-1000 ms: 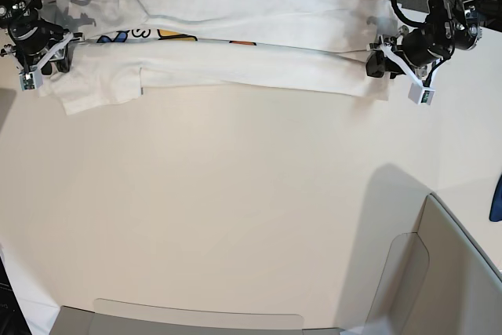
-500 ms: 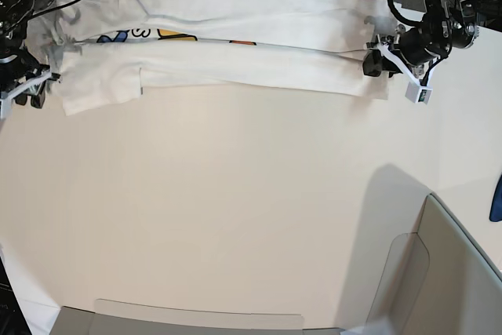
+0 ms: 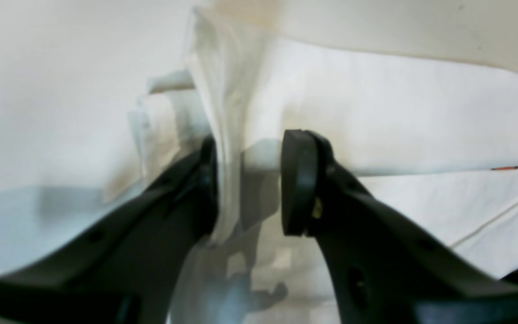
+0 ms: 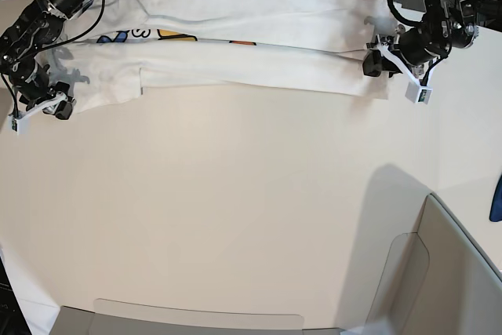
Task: Layout the t-shirt on the table in an organized manner, then fold the t-shirt properly
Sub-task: 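Hold the folded edge with both grippers and press it flat, then move the right gripper along the fold toward the shirt's middle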
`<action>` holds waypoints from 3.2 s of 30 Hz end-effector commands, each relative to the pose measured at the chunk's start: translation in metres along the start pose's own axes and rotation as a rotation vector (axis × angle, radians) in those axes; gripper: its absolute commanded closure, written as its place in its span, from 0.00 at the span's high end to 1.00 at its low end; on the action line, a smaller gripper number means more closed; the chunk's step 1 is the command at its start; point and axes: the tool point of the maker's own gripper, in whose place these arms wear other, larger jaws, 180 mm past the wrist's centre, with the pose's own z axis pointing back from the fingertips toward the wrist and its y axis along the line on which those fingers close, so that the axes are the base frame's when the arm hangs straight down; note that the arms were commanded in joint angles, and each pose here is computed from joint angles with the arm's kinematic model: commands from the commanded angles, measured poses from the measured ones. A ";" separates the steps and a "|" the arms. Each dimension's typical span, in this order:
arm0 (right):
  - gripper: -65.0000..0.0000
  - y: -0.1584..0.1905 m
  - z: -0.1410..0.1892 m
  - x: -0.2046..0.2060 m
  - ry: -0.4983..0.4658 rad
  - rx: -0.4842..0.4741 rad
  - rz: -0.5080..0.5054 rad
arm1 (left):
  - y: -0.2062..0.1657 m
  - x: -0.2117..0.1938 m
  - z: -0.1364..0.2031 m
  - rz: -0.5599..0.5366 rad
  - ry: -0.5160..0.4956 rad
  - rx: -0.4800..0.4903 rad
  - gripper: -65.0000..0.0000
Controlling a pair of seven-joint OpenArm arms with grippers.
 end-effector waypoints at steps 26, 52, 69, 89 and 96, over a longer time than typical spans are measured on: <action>0.00 0.048 0.080 0.046 -0.131 -0.121 0.485 | -0.011 0.029 -0.002 -0.011 -0.083 -0.029 0.31; 0.00 0.100 0.137 -0.081 0.166 0.376 0.524 | 0.003 0.021 -0.023 0.085 -0.048 -0.038 0.31; 0.00 0.105 0.143 -0.116 0.388 0.452 0.627 | 0.003 0.023 -0.023 0.084 -0.055 -0.038 0.31; 0.05 0.121 0.132 -0.145 0.515 0.501 0.799 | 0.000 0.023 -0.025 0.092 -0.060 -0.047 0.31; 0.50 0.127 0.127 -0.134 0.475 0.505 0.804 | 0.000 0.022 -0.025 0.092 -0.055 -0.047 0.31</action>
